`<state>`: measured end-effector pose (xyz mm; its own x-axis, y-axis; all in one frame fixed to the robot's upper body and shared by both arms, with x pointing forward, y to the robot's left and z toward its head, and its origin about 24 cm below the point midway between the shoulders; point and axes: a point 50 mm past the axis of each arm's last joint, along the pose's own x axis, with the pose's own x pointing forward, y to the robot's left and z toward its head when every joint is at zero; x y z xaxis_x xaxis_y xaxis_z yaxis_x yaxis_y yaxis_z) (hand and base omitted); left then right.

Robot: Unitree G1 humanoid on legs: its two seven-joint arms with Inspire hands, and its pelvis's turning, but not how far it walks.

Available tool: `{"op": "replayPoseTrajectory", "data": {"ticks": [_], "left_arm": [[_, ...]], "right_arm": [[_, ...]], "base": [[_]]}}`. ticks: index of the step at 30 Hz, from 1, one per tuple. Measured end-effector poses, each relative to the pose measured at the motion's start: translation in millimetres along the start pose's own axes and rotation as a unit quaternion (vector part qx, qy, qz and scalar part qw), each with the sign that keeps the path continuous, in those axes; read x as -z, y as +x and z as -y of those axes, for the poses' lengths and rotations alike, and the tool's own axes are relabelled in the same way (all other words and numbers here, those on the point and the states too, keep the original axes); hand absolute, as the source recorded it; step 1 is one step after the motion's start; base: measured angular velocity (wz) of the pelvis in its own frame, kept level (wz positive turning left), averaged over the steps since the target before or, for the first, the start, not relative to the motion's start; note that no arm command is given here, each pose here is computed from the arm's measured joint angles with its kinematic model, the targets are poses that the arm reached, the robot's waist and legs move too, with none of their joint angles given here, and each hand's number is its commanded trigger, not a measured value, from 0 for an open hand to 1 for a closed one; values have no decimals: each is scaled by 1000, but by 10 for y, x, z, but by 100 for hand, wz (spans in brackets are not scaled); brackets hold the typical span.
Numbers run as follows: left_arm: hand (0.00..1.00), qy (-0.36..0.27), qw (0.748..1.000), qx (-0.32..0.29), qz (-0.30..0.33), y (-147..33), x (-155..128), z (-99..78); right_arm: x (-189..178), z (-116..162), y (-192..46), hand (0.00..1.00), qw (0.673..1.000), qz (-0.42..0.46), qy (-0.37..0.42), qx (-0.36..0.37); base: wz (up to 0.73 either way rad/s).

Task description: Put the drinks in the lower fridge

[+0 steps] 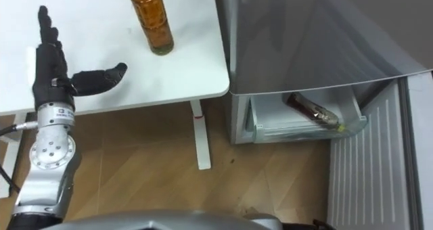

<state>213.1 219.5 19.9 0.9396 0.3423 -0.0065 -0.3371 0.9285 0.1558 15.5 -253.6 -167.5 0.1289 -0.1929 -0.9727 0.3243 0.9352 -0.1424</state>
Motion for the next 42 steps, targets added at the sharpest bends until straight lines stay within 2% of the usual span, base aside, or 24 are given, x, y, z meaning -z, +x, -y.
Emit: {"op": "replayPoseTrajectory", "data": {"ticks": [5,12,15,20,25,30,35,42], "left_arm": [[0,-38,999,-2,15,85,-107,25],[0,-40,999,24,17,98,-116,57],[0,-58,998,35,10,102,-108,65],[0,-121,991,41,-30,129,1,71],[0,-120,990,44,-56,126,85,63],[0,-118,989,60,-63,226,56,122],[0,-134,987,61,-68,337,21,103],[0,-132,984,78,-88,412,49,149]], "right_arm": [[35,10,-4,0,1000,-5,-3,-1],[73,30,-8,0,1000,-12,2,4],[87,45,-11,0,1000,-13,3,10],[73,51,-10,0,1000,-10,8,13],[106,63,-14,0,1000,-18,-17,14],[186,96,-24,0,998,-51,-38,26],[312,148,-47,0,993,-90,-70,39],[336,172,-54,0,991,-100,-80,46]], "base": [[-7],[-1],[0],[-5],[-4],[-5],[-5],[-8]]}}
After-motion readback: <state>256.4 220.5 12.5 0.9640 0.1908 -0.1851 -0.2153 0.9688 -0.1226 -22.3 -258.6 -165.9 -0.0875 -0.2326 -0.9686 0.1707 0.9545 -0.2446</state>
